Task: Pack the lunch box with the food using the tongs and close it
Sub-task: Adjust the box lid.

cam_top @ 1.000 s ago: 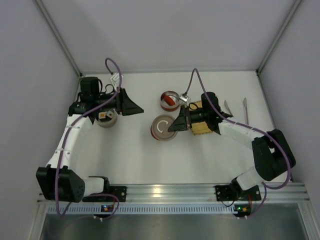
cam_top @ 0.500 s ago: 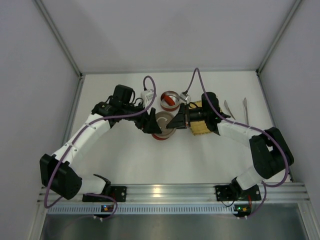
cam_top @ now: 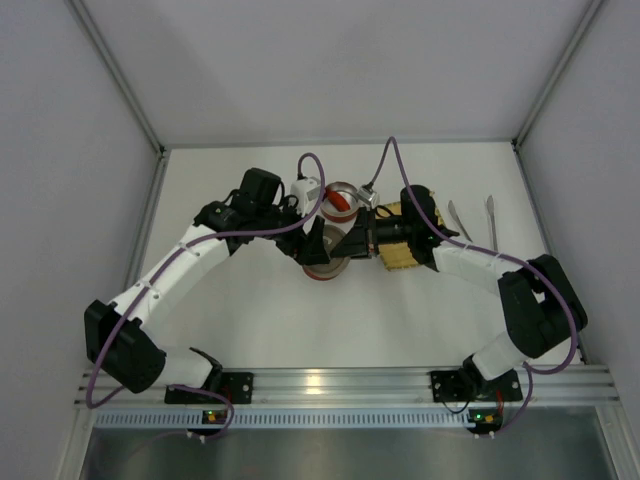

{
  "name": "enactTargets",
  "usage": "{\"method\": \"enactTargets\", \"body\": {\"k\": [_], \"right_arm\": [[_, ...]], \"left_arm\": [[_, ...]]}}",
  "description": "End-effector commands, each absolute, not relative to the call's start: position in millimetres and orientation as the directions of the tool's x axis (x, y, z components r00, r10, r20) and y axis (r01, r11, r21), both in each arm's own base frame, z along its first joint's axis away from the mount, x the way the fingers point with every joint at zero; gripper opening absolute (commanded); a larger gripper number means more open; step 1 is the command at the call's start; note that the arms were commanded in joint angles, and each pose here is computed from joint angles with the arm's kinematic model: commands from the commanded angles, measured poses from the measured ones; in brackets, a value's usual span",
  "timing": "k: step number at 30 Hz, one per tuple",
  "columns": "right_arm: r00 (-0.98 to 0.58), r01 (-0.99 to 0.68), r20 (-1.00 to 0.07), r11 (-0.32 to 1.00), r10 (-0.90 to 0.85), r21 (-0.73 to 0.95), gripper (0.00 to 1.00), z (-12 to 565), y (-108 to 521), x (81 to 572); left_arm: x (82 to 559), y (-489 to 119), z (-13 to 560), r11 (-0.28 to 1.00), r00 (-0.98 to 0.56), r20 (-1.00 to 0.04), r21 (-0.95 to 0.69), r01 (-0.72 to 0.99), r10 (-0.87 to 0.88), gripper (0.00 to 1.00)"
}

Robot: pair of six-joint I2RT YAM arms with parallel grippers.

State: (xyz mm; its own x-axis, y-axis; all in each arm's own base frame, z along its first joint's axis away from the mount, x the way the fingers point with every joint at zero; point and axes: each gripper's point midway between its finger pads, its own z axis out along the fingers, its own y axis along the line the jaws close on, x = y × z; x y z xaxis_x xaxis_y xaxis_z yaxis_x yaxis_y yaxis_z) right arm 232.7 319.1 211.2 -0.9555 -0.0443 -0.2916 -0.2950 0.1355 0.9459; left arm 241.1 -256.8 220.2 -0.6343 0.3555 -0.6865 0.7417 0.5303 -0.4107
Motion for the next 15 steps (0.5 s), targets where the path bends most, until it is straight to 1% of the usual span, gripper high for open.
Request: {"method": "enactTargets", "body": {"k": [1,7,10,11,12,14,15], "right_arm": [[-0.916,-0.401,-0.399,0.051,-0.052,0.914,0.00,240,327,227],[-0.911,-0.411,-0.410,0.016,-0.045,0.912,0.00,249,328,223],[-0.907,-0.420,-0.419,0.004,-0.039,0.908,0.00,251,326,223],[-0.907,-0.420,-0.420,0.004,-0.041,0.907,0.00,250,327,222],[-0.906,-0.422,-0.421,0.005,-0.042,0.907,0.00,249,326,222],[-0.902,-0.430,-0.430,0.005,-0.042,0.903,0.00,248,326,221],[-0.904,-0.427,-0.426,0.008,-0.042,0.904,0.00,246,326,221]], "left_arm": [[258,-269,234,0.527,-0.580,-0.736,-0.358,0.771,0.349,0.86],[255,-279,230,0.501,-0.624,-0.708,-0.429,0.752,0.331,0.84],[248,-286,232,0.454,-0.645,-0.694,-0.486,0.747,0.319,0.82],[247,-286,234,0.444,-0.659,-0.687,-0.510,0.737,0.305,0.80],[241,-289,240,0.392,-0.664,-0.687,-0.547,0.740,0.295,0.77],[242,-287,251,0.352,-0.708,-0.666,-0.620,0.701,0.238,0.74],[240,-286,251,0.327,-0.729,-0.648,-0.655,0.681,0.220,0.70]]}}
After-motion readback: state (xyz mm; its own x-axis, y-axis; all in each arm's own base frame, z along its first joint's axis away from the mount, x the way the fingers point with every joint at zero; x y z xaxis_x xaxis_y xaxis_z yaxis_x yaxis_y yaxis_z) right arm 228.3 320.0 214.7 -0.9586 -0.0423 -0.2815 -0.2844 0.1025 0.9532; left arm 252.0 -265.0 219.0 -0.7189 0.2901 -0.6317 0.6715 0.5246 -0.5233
